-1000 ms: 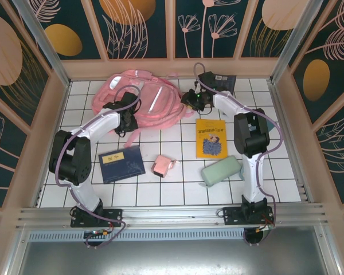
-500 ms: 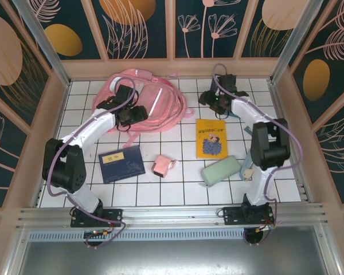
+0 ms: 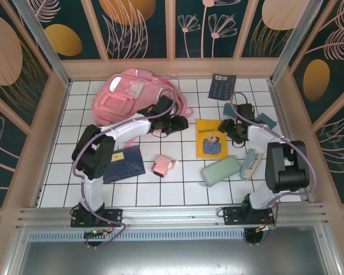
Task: Pack the student bag
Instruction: Adjust the book at the center of the table.
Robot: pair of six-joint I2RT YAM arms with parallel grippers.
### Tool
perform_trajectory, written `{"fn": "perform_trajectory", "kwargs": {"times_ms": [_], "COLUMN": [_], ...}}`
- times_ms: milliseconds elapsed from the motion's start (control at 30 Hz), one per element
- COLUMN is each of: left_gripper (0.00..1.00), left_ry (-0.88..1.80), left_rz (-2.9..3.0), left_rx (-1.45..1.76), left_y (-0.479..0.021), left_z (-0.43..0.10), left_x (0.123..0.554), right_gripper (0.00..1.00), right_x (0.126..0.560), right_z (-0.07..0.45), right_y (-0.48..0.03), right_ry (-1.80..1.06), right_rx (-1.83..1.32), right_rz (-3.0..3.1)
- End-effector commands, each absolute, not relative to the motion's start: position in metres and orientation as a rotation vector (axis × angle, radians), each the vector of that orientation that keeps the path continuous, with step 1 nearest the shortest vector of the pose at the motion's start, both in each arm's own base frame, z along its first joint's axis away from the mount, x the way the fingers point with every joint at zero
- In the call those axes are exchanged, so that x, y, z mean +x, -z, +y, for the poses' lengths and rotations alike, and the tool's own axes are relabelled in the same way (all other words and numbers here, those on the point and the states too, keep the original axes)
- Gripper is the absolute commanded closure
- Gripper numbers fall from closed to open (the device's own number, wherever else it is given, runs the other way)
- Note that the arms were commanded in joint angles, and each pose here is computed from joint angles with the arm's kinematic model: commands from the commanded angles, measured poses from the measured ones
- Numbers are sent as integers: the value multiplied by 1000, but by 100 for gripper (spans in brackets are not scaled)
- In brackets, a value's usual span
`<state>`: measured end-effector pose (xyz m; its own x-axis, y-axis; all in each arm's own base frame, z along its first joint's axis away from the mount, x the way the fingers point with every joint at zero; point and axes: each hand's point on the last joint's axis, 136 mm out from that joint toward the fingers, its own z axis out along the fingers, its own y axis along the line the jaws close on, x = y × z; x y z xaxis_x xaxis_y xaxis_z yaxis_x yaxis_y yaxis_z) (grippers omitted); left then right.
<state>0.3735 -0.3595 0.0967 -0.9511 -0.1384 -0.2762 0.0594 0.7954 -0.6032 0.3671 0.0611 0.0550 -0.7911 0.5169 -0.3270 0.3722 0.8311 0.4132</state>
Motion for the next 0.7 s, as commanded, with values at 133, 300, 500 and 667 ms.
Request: {"fn": "perform_trajectory", "kwargs": {"times_ms": [133, 300, 500, 667], "left_gripper": [56, 60, 65, 67], "left_ry": [967, 901, 878, 886], "left_rz": [2738, 2795, 2832, 2840], "left_rx": [58, 95, 116, 134], "left_y": [-70, -44, -25, -21], "left_z": [-406, -411, -415, -418], "left_x": [363, 364, 364, 361], "right_gripper": [44, 45, 47, 46], "right_x": [364, 357, 354, 351], "right_z": [67, 74, 89, 85], "right_y": [-54, -43, -40, -34], "right_ry": [-559, -600, -654, -604], "right_rx": [626, 613, 567, 568], "right_rz": [2536, 2576, 2598, 2617]}}
